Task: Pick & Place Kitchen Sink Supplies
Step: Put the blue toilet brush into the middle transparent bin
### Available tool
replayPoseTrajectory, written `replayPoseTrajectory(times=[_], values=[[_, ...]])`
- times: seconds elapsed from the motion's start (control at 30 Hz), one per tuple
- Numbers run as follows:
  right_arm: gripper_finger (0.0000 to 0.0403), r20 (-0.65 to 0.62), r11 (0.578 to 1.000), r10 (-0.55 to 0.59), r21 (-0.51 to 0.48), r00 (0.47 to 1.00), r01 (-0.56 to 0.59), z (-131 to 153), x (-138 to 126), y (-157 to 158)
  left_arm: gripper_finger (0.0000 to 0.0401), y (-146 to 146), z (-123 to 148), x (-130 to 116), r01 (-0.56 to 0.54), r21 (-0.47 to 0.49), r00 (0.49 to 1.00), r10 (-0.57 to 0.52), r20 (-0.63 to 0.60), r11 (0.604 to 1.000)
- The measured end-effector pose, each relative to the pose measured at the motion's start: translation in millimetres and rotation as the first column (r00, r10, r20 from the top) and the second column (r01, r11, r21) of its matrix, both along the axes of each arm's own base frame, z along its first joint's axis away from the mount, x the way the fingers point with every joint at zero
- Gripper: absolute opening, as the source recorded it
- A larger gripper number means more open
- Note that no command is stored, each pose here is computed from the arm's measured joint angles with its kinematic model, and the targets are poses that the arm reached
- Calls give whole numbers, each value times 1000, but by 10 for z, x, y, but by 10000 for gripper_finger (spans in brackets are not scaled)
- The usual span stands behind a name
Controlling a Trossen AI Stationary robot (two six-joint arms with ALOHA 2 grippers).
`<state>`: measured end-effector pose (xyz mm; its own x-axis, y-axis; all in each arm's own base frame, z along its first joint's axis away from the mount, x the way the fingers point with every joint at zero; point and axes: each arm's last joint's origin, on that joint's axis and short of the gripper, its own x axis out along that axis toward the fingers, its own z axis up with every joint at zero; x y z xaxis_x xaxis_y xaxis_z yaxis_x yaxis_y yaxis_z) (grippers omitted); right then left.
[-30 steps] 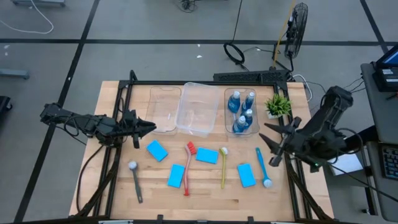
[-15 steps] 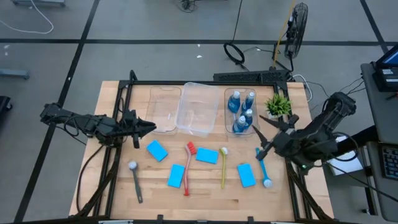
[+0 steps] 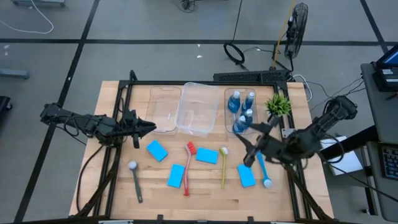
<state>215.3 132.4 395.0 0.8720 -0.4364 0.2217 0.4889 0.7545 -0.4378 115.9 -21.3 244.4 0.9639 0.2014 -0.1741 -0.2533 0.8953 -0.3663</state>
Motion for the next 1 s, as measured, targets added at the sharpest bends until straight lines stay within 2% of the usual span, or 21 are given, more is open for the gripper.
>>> replayPoseTrajectory(times=[0.17,0.33,0.53,0.73,0.87,1.0], values=[[171,-89,998,54,48,995,-50,-130,89,-93,77,0,0,-1,0,-3,1000,0,1,1000],[171,-186,976,157,177,970,-124,-112,141,-217,77,0,0,0,-1,-7,1000,1,1,1000],[171,-290,932,236,337,928,-132,-235,188,-365,77,0,0,0,-1,-7,1000,1,2,1000],[171,-387,865,306,495,870,-84,-413,165,-456,77,0,0,0,-1,-8,1000,1,2,1000],[171,-445,792,389,609,807,-46,-508,95,-493,77,0,0,0,-2,-11,1000,2,2,1000],[171,-511,732,451,680,732,23,-605,18,-501,77,0,0,0,-2,-11,1000,2,2,1000]])
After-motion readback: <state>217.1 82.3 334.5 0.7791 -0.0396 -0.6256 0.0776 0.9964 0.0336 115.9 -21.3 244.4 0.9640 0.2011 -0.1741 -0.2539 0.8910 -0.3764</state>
